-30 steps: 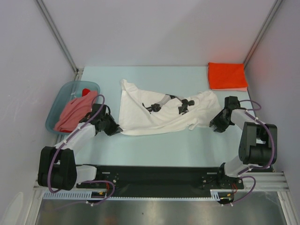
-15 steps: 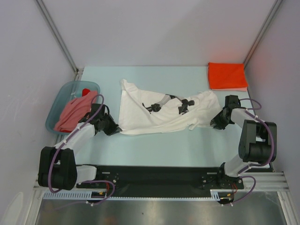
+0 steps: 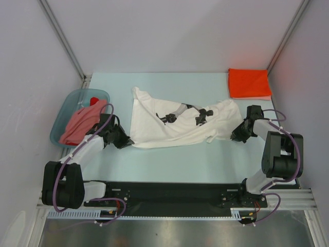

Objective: Fold and stack the t-shirts
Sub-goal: Flatten the tshirt out

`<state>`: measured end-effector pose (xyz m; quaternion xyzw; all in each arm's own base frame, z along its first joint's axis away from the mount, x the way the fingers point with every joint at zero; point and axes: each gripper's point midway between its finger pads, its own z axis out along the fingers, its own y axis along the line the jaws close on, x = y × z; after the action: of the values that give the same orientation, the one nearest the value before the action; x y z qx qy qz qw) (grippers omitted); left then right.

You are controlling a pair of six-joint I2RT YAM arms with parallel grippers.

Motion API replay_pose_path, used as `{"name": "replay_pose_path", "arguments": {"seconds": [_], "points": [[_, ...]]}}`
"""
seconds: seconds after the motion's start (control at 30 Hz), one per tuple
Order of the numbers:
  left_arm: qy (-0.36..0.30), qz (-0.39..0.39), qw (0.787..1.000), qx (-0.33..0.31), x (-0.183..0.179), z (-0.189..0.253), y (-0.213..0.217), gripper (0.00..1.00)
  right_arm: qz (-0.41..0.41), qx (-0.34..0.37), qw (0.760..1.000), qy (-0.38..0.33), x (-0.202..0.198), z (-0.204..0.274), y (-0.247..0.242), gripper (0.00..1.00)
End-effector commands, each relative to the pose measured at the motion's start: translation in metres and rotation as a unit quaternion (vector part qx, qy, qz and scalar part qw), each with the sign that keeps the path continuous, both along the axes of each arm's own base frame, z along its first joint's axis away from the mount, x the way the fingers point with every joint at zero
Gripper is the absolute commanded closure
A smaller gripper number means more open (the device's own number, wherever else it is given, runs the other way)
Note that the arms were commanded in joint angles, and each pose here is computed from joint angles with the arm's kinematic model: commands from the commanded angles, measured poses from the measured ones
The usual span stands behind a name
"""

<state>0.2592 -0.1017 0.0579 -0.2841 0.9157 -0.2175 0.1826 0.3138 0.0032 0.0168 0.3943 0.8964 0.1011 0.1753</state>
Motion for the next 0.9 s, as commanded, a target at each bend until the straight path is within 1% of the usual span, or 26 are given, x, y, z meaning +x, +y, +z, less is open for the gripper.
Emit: {"name": "replay_pose_path", "arguments": {"seconds": [0.0,0.1,0.13,0.2,0.23,0.27,0.3,0.33,0.37,0.43,0.47,0.5,0.53,0.57,0.67,0.73,0.8,0.87], "points": [[-0.043,0.0,0.999,-0.01,0.013,0.022,-0.001,1.0,-0.007,0.001,1.0,-0.003,-0.001,0.02,-0.001,1.0],[-0.096,-0.014,0.995,-0.006,0.023,0.049,-0.001,1.0,-0.011,-0.022,0.999,-0.033,0.005,0.056,-0.008,1.0],[-0.11,-0.02,0.994,-0.003,0.027,0.057,-0.001,1.0,-0.012,-0.032,0.998,-0.059,0.015,0.085,-0.012,1.0],[-0.133,-0.024,0.991,0.016,0.037,0.079,0.004,0.99,-0.012,-0.052,0.996,-0.074,0.021,0.11,-0.019,1.0],[-0.141,-0.026,0.989,0.023,0.04,0.086,0.006,1.0,-0.012,-0.061,0.992,-0.106,0.035,0.139,-0.022,1.0],[-0.159,-0.026,0.987,0.026,0.047,0.103,0.006,1.0,-0.025,-0.086,0.989,-0.118,0.041,0.155,-0.033,1.0],[-0.171,-0.025,0.985,0.03,0.051,0.112,0.007,1.0,-0.025,-0.096,0.987,-0.13,0.046,0.167,-0.036,1.0],[-0.194,-0.029,0.98,0.032,0.059,0.129,0.007,1.0,-0.027,-0.105,0.98,-0.167,0.059,0.198,-0.04,1.0],[-0.203,-0.031,0.978,0.035,0.062,0.138,0.007,0.99,-0.034,-0.119,0.975,-0.183,0.064,0.213,-0.045,1.0],[-0.219,-0.029,0.974,0.044,0.069,0.156,0.01,1.0,-0.04,-0.125,0.968,-0.214,0.075,0.24,-0.049,1.0],[-0.241,-0.031,0.969,0.051,0.075,0.176,0.011,1.0,-0.042,-0.127,0.962,-0.24,0.086,0.265,-0.05,1.0],[-0.248,-0.029,0.967,0.056,0.077,0.185,0.013,1.0,-0.042,-0.126,0.96,-0.245,0.089,0.275,-0.05,1.0],[-0.265,-0.023,0.962,0.067,0.081,0.204,0.017,1.0,-0.042,-0.125,0.958,-0.253,0.092,0.286,-0.05,1.0],[-0.273,-0.02,0.959,0.07,0.082,0.214,0.019,1.0,-0.042,-0.125,0.951,-0.28,0.097,0.312,-0.05,1.0],[-0.297,-0.016,0.952,0.068,0.083,0.24,0.021,1.0,-0.043,-0.13,0.941,-0.309,0.096,0.341,-0.05,1.0],[-0.305,-0.025,0.95,0.062,0.081,0.248,0.018,1.0,-0.041,-0.133,0.933,-0.331,0.089,0.364,-0.049,1.0],[-0.296,-0.03,0.952,0.067,0.074,0.248,0.019,1.0,-0.036,-0.14,0.93,-0.338,0.075,0.377,-0.048,1.0],[-0.286,-0.034,0.953,0.093,0.06,0.243,0.027,1.0,-0.037,-0.154,0.928,-0.337,0.065,0.381,-0.051,1.0]]}}
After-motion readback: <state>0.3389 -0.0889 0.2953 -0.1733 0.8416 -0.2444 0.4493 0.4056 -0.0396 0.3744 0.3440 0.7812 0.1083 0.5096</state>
